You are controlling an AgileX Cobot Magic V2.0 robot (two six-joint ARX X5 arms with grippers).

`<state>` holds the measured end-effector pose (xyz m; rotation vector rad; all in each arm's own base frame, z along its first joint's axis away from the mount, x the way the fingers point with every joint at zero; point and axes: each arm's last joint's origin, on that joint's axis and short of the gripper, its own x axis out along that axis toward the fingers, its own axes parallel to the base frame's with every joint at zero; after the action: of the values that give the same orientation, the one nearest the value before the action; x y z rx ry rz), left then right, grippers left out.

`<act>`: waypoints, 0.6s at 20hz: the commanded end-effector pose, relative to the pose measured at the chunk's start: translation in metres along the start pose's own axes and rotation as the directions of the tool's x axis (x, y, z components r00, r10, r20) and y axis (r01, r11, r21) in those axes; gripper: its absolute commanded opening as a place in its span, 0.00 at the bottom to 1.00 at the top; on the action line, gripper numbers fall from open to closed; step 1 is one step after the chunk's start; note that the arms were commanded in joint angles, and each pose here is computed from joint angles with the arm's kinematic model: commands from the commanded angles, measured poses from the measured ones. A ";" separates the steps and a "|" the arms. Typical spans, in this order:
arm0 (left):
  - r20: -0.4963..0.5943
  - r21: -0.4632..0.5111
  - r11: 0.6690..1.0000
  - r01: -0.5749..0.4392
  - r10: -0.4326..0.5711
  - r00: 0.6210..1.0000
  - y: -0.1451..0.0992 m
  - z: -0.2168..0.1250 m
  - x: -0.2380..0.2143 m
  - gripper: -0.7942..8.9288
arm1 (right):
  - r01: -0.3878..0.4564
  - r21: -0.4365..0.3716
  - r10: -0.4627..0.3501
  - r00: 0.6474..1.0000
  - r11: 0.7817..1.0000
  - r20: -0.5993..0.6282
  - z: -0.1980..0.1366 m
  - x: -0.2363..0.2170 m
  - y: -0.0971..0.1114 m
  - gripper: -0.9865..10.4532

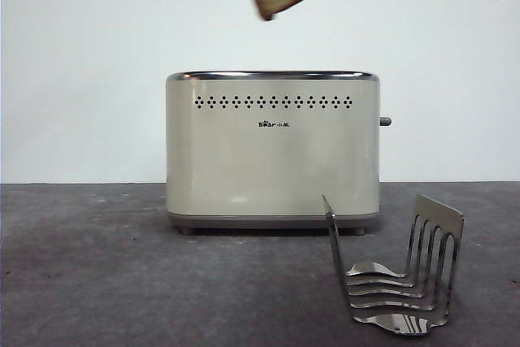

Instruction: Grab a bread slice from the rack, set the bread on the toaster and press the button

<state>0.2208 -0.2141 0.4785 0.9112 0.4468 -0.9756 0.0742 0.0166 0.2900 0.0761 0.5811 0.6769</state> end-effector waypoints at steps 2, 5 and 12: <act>-0.027 0.118 0.992 -0.038 0.042 0.999 0.014 -0.012 0.000 0.07 | 0.000 0.004 0.000 1.000 1.000 0.003 0.001 -0.001 0.000 0.08; -0.020 0.097 0.994 -0.051 0.053 0.998 0.024 -0.019 -0.001 0.07 | 0.000 0.004 0.000 1.000 1.000 0.003 0.001 -0.001 0.000 0.08; 0.016 0.150 0.989 -0.011 0.009 1.000 0.031 -0.023 0.005 0.07 | 0.000 0.004 0.000 1.000 1.000 0.003 0.001 -0.001 0.000 0.08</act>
<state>0.2473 -0.1864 0.4791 1.0179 0.3725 -0.9962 0.0740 0.0166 0.2898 0.0769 0.5833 0.6769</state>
